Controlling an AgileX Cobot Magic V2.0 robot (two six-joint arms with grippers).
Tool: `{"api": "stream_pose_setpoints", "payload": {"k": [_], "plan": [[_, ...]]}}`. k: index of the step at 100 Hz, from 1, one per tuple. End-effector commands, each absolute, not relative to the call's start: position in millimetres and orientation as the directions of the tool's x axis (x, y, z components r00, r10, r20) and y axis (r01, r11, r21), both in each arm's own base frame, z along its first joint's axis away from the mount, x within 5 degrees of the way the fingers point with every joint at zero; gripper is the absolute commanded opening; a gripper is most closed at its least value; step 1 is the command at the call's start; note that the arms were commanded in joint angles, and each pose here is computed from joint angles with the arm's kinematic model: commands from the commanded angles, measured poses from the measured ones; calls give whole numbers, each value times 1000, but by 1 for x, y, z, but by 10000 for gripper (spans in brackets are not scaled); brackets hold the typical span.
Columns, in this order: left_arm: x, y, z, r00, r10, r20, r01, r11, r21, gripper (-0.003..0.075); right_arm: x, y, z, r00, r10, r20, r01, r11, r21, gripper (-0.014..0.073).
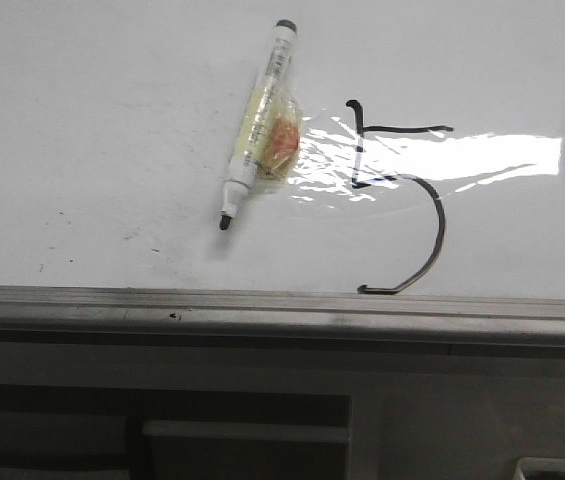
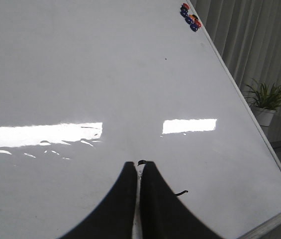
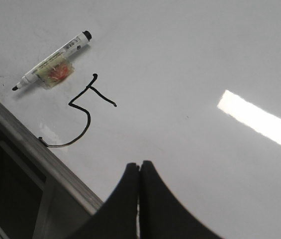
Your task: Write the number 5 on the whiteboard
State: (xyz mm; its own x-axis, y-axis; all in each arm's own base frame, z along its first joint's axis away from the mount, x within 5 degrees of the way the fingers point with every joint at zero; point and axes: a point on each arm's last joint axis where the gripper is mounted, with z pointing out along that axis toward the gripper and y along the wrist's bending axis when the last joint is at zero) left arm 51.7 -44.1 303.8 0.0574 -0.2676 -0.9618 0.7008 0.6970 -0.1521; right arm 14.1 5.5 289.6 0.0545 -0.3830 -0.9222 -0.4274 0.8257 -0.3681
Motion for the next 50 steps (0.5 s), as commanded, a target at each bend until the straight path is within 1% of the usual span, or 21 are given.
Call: {"api": "stream_pose_setpoints", "payload": {"k": [1,5,11,16,44,50], "plan": [[52,-42,313,93,-282,-955,690,710,-142,-20,14,5,303,124,-359,-925,-388,841,-378,-64],[52,-42,313,88,-284,-955,691,708,-147,-20,14,5,303,124,-359,-925,-388,841,-378,-64],[52,-40,315,37,-337,-941,685,694,-222,-20,14,5,303,124,-359,-925,-388,841,-378,-64],[53,-40,313,22,-346,-938,684,690,-238,-20,14,5,303,124,-359,-925,-388,841,-378,-64],[53,-41,313,27,-338,-941,685,692,-229,-20,14,5,303,124,-359,-925,-388,841,-378,-64],[52,-40,308,29,-329,-944,685,695,-220,-20,14,5,303,124,-359,-925,-388,841,-378,-64]]}}
